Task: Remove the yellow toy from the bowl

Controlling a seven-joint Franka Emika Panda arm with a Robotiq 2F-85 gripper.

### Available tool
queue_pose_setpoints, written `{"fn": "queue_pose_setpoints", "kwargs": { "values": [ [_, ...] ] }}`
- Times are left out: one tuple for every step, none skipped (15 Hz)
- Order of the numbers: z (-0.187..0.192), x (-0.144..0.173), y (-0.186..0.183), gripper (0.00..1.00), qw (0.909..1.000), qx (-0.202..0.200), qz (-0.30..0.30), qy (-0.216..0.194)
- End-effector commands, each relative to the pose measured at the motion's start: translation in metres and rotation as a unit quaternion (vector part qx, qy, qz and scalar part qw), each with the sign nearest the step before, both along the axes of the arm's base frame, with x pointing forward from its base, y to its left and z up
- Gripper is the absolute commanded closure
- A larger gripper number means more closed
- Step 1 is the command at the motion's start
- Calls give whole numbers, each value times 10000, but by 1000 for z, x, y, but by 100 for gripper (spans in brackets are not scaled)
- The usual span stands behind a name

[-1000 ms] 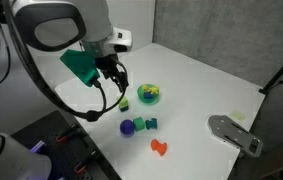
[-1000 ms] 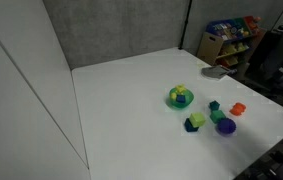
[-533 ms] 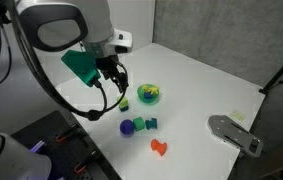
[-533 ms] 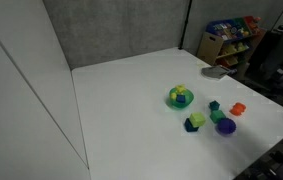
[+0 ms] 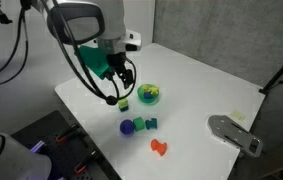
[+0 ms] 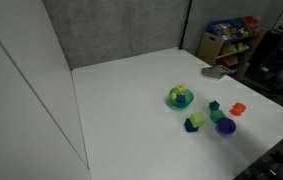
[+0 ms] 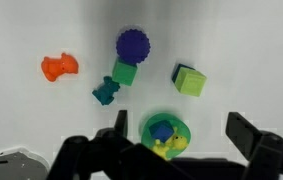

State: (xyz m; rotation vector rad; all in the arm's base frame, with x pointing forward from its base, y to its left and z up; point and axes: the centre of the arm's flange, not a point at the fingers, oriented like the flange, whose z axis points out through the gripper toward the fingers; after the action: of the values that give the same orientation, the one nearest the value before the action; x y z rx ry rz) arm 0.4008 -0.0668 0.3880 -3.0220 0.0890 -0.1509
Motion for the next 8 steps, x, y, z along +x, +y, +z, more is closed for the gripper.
{"fn": "queue_pose_setpoints", "kwargs": {
  "values": [
    [0,43,6,0,9997,97,-87,213],
    [-2,52,8,0,9996,95,-101,238],
    [-4,60,11,0,9996,82,-114,258],
    [-6,71,14,0,9994,66,-135,306],
    [-9,81,17,0,9993,46,-172,327],
    [-12,91,20,0,9992,16,-221,343],
    [-15,102,23,0,9990,-28,-259,363],
    [-18,112,26,0,9988,-55,-302,389]
  ]
}}
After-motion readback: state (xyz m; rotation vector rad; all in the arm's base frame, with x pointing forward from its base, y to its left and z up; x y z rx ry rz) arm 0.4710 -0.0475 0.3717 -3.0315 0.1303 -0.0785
